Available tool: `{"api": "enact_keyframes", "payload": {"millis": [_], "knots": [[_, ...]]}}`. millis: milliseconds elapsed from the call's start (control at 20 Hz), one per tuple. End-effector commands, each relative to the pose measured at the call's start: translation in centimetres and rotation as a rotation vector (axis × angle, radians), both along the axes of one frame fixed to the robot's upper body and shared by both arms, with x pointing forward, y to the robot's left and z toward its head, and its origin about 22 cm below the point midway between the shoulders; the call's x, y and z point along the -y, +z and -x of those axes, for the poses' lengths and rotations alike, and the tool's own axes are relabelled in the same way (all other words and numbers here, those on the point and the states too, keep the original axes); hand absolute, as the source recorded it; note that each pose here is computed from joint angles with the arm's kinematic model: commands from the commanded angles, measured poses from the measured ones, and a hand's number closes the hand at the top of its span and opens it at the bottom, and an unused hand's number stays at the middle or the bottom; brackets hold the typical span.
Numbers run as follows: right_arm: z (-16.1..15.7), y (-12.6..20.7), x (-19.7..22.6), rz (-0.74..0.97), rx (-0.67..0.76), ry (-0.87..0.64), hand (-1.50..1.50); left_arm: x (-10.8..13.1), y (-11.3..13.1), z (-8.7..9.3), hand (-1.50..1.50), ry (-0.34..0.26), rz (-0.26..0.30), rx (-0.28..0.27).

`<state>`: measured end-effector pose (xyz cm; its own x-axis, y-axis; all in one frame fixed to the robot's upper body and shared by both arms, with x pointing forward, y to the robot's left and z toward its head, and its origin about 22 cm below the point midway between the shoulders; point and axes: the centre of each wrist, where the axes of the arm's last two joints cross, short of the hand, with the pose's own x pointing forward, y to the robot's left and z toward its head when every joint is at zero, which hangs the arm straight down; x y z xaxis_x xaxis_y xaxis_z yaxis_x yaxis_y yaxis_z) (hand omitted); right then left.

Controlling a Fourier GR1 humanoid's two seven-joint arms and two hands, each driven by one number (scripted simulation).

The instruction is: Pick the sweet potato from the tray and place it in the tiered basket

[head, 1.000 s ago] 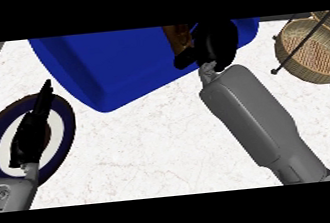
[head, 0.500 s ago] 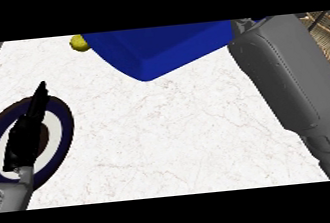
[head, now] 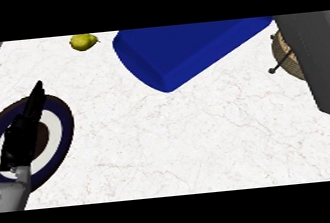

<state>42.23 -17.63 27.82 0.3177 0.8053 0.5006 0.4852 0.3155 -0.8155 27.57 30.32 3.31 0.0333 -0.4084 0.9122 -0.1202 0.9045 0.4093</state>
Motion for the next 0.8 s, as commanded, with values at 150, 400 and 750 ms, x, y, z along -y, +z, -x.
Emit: {"api": "enact_keyframes", "payload": {"millis": [150, 400, 750], "knots": [[-1.5, -0.9, 6.0, 0.196, -0.068, -0.115, 1.50, -1.1, 0.4, -0.9, 0.00, 0.004, -0.002, 0.014], [-2.3, -0.9, 9.8, 0.364, -0.147, -0.245, 1.50, -0.5, -0.2, -0.4, 0.00, -0.008, -0.004, 0.003], [-2.4, -2.0, 14.9, 0.364, -0.181, -0.218, 1.50, 0.9, 0.8, -1.5, 0.00, -0.009, -0.001, 0.005]]}}
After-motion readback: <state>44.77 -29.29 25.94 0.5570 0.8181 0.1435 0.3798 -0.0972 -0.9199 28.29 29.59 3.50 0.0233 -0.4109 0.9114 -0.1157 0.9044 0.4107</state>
